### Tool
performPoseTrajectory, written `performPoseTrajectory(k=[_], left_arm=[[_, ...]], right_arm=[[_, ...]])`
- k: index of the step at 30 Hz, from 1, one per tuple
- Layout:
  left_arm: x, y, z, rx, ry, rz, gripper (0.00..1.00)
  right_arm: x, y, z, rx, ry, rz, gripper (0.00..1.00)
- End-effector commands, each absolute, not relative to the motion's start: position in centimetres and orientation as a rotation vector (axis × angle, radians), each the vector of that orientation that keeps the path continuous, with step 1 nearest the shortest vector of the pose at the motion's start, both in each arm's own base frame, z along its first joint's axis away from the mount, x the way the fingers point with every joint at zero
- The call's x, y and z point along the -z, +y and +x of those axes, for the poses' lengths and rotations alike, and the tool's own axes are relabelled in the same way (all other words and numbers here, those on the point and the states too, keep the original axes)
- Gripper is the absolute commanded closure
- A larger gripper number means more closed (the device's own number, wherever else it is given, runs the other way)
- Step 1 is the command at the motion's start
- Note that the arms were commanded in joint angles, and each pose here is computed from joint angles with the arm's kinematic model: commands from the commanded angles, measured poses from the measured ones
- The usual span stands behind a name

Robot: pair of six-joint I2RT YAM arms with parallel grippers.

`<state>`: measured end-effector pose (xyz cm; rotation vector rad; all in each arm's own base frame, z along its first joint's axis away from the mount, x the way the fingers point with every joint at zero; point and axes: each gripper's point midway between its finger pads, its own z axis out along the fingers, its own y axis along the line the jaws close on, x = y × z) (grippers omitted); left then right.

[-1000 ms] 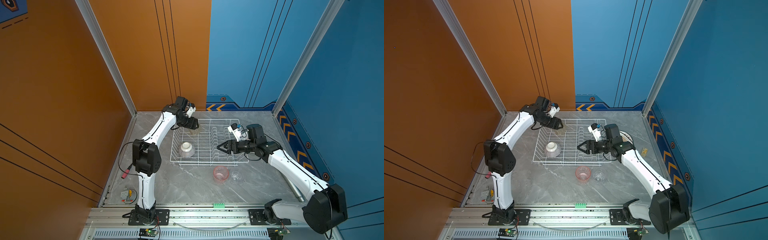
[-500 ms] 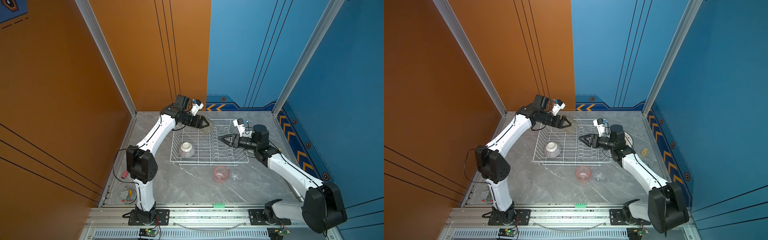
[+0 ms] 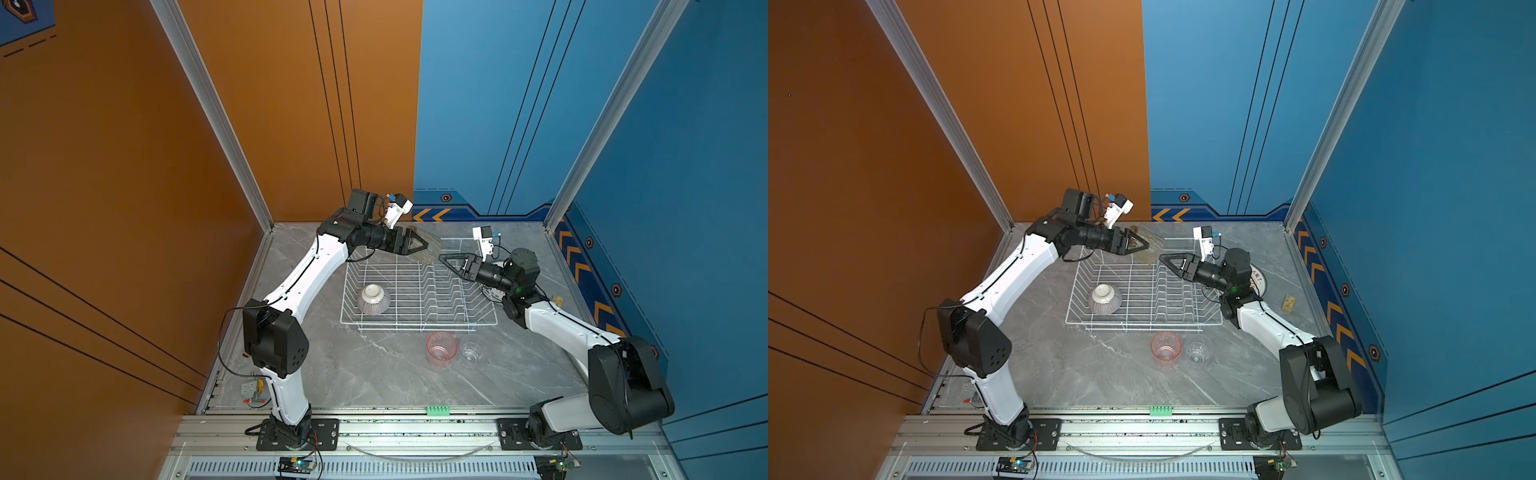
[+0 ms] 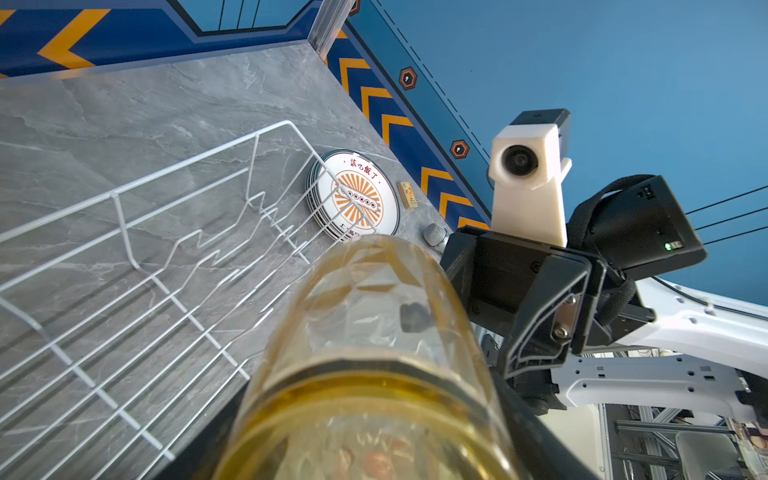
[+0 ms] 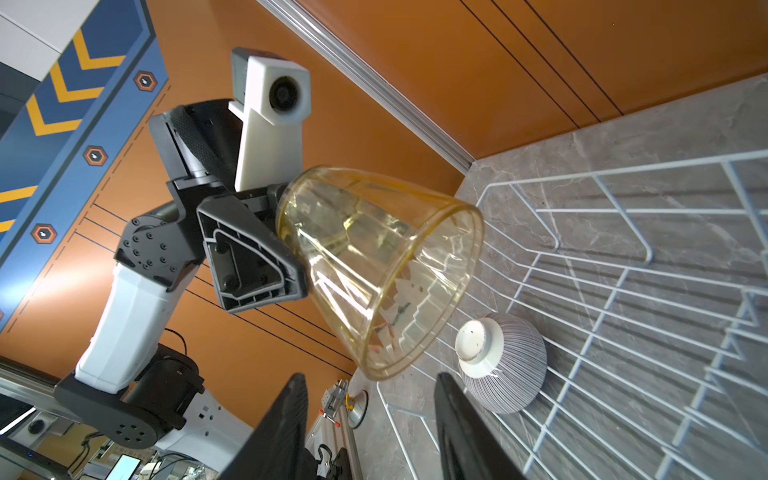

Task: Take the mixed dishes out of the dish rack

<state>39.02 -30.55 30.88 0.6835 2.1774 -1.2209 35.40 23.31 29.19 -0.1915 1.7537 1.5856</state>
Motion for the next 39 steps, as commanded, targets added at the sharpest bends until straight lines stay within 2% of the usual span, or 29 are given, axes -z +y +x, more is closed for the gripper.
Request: performPoseTrajectory(k=[1,14,28,32,35,37,39], left_arm=[[-33.3,-31.2,37.9,1.298,2.083,0.714,0.47],[-34.2,-33.0,37.4,1.398,2.004,0.71,0.47],[-34.4,-33.5,37.1,1.447,1.981,0.71,0.47],[-34.6,-33.6,37.0,1.458,1.972,0.709,0.47],[-34.6,-33.5,36.9,1.461,1.971,0.706,0.47],[-34.6,-33.5,36.8,1.459,1.971,0.705,0.46],[-34.7,-33.3,36.8,1.441,1.97,0.697,0.37]], right_arm=[[-31.4,23.5,34.8,-1.624,1.658,-0.245,0.54],[-33.3,24.3,35.0,-1.719,1.555,-0.267,0.63],[-35.0,24.5,34.6,-1.739,1.498,-0.29,0.87],[-35.4,24.5,34.6,-1.74,1.491,-0.294,1.0],[-35.7,24.5,34.6,-1.736,1.487,-0.298,1.0],[-35.9,24.4,34.5,-1.728,1.486,-0.3,1.0],[-35.9,24.4,34.5,-1.715,1.494,-0.302,1.0]])
